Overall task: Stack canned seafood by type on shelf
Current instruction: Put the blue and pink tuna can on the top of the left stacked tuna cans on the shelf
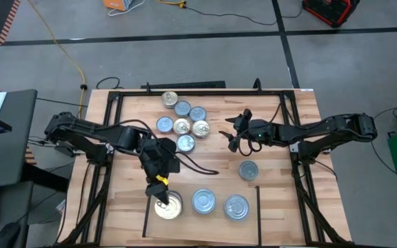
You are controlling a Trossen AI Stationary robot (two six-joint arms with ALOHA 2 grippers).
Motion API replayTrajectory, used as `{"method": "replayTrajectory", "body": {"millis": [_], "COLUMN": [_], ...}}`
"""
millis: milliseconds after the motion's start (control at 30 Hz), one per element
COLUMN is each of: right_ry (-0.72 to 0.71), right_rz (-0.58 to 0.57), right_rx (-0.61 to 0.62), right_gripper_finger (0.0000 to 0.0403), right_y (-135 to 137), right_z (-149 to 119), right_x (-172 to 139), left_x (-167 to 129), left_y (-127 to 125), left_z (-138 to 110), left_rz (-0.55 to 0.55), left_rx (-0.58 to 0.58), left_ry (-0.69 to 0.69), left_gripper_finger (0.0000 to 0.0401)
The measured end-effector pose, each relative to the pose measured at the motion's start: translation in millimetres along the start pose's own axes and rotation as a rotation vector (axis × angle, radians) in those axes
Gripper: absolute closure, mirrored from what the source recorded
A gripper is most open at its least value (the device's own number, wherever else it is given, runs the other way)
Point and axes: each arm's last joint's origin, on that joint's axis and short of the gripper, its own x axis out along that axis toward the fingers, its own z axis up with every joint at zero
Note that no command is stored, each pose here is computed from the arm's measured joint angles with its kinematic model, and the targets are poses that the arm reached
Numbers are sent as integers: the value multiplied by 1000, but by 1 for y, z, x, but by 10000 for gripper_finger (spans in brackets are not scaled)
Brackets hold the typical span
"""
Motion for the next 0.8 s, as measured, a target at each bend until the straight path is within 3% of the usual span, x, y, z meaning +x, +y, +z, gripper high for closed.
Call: {"method": "replayTrajectory", "body": {"millis": [467, 800], "right_ry": [-6, -5], "right_rz": [1, 2], "right_rx": [13, 21], "right_gripper_finger": [101, 101], "right_y": [0, 0], "right_z": [1, 1], "right_x": [0, 0], "left_x": [-1, -1], "left_y": [6, 12], "left_z": [2, 3], "left_rz": [32, 113], "left_rx": [36, 73], "left_ry": [-24, -63], "left_gripper_finger": [188, 142]}}
